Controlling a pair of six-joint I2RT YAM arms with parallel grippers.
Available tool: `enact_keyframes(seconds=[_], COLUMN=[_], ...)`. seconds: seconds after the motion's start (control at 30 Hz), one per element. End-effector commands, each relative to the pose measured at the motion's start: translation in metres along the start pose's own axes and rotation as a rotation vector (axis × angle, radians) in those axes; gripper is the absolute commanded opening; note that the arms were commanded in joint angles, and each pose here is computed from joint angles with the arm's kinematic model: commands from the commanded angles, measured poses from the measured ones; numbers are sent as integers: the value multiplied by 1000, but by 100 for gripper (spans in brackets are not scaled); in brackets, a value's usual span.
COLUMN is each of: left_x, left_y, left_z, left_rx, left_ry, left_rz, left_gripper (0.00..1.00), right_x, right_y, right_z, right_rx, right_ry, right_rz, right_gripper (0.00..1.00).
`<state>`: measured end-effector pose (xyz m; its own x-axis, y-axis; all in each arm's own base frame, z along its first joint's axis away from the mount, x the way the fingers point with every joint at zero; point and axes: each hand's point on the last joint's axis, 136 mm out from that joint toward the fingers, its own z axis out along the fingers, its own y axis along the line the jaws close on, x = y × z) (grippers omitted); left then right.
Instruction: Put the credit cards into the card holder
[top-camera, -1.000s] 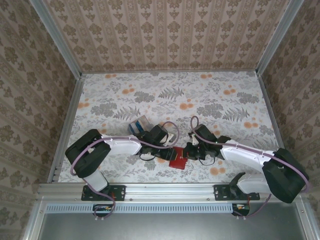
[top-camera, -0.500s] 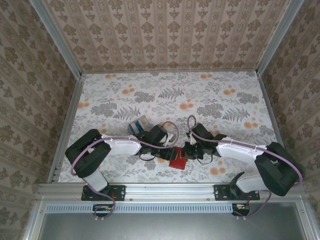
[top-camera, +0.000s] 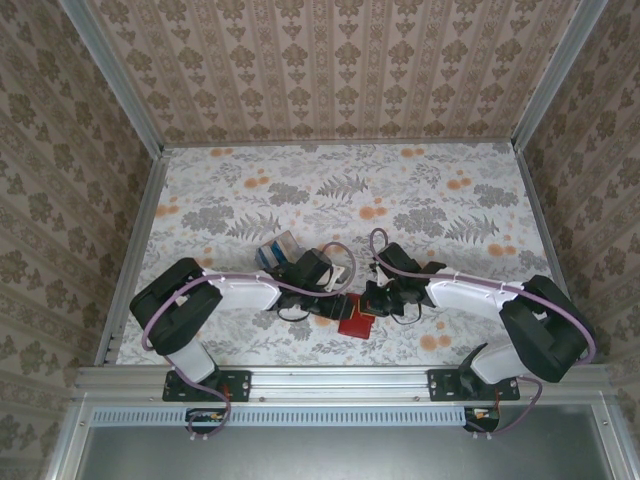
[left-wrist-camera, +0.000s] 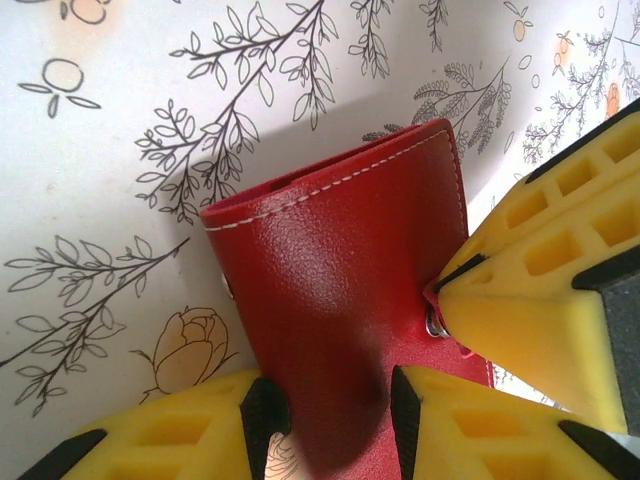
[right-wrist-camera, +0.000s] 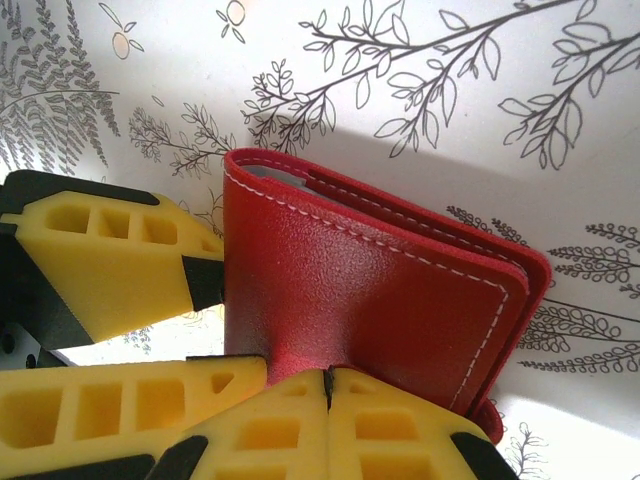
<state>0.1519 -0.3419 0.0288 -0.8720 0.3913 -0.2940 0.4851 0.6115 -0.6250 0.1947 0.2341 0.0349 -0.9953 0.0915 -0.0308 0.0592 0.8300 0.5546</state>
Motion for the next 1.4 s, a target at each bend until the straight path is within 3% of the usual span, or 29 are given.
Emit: enact_keyframes(seconds=[0.0, 0.3, 0.87, 1.17, 1.37], left_x=[4, 7, 10, 12, 16], left_y=[5, 11, 17, 24, 31], left_z=[3, 10, 13, 17, 21], left_rx=[5, 27, 56, 44, 32], left_ry=[3, 13, 17, 30, 46], left_rz=[-23, -67, -130, -159, -189], left_gripper=[40, 40, 39, 40, 40], right_x=[14, 25, 46, 61, 62], right_y=[-19, -18, -52, -51, -39], right_z=[4, 4, 27, 27, 23], right_rx=[85, 149, 354, 308, 174], right_ry=[56, 35, -53, -78, -174], right_rz=[7, -96, -219, -316, -369], right_gripper=[0, 0, 0, 0, 0])
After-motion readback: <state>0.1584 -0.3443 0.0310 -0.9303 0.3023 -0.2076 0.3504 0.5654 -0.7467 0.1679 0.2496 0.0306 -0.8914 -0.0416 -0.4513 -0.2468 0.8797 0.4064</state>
